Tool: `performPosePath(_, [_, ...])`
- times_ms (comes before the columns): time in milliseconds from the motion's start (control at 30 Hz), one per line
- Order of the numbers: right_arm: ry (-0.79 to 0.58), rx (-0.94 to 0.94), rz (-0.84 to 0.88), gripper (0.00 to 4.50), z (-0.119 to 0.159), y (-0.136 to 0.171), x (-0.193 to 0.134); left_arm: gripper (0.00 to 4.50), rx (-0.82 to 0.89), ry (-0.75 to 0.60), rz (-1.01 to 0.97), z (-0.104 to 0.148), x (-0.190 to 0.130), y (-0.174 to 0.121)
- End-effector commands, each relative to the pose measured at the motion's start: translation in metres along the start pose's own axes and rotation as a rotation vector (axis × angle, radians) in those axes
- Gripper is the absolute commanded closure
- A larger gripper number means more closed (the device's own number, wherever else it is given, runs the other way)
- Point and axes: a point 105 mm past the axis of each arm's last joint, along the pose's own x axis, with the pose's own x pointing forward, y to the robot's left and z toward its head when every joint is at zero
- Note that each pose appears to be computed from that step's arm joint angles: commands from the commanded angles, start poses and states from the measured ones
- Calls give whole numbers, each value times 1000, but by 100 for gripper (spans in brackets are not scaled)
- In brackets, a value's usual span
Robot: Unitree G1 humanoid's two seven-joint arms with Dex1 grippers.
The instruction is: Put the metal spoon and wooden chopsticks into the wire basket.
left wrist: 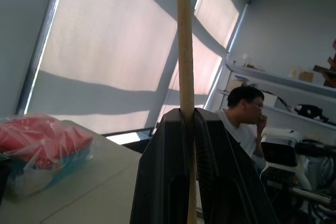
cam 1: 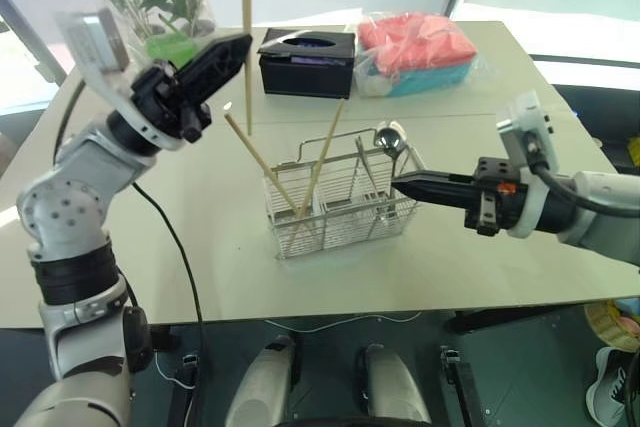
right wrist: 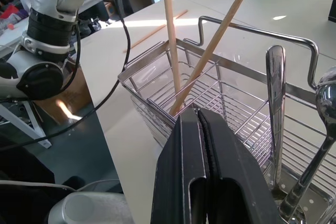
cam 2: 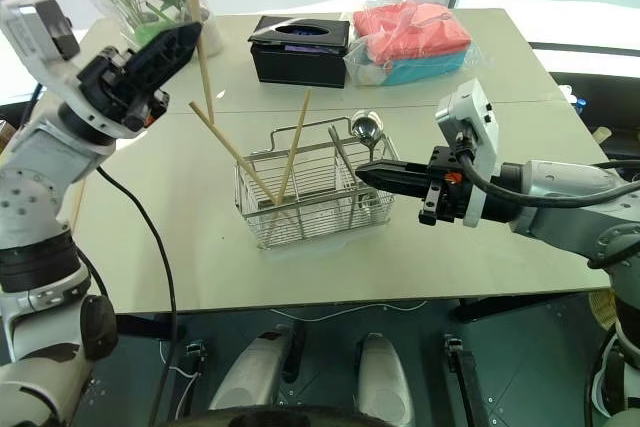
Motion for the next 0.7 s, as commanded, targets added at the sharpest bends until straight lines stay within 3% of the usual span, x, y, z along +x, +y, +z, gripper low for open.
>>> performPosePath(33, [-43, -40, 20, 450, 12, 4, 0, 444, 12, 22, -23, -10, 3, -7])
performPosePath(700, [-43, -44, 12, 450, 14, 6, -2, 444, -19, 126, -18, -72, -3, 7])
